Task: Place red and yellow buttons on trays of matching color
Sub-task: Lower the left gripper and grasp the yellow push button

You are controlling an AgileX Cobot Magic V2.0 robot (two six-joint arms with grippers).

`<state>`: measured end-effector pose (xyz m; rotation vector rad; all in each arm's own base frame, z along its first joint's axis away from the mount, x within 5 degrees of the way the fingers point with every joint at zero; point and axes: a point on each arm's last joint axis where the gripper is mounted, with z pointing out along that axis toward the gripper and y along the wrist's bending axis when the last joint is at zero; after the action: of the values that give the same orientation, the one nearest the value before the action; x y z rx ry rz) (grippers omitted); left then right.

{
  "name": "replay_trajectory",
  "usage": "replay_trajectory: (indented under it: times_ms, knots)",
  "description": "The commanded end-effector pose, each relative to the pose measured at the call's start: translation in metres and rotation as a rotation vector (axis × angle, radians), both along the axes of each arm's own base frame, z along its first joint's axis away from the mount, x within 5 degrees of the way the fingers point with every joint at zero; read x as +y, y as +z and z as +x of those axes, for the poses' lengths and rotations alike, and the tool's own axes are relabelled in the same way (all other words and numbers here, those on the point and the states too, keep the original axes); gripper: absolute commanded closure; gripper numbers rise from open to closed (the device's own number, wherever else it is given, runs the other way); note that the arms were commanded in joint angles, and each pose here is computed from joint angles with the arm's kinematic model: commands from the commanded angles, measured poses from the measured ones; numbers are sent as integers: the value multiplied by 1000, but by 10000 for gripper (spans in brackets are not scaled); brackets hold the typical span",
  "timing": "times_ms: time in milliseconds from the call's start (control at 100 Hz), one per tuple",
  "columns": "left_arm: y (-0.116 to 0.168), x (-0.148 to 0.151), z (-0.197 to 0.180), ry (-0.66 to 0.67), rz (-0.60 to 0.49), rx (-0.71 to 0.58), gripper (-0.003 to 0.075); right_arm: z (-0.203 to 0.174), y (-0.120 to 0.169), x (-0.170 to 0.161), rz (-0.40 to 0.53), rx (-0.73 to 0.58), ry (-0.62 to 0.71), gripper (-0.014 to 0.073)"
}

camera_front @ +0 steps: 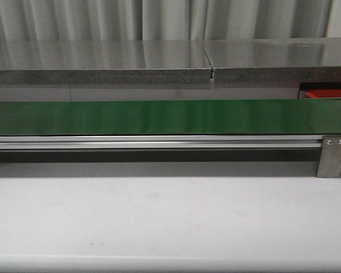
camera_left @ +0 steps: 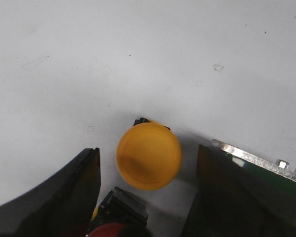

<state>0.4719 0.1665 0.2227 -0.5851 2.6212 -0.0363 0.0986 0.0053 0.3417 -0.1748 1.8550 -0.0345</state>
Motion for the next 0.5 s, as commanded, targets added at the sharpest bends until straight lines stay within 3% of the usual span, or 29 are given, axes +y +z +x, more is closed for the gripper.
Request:
replay_trajectory:
  times_ms: [0,320,490]
  knots:
    - [33,2,0,14,34,-109,303,1,13,-1,2,-93,-14,685]
    - [14,5,7,17,30,-99,309,1,14,-1,2,-94,-14,685]
    - [14,5,8,19,35,-113,447,1,14,-1,2,-94,-14,685]
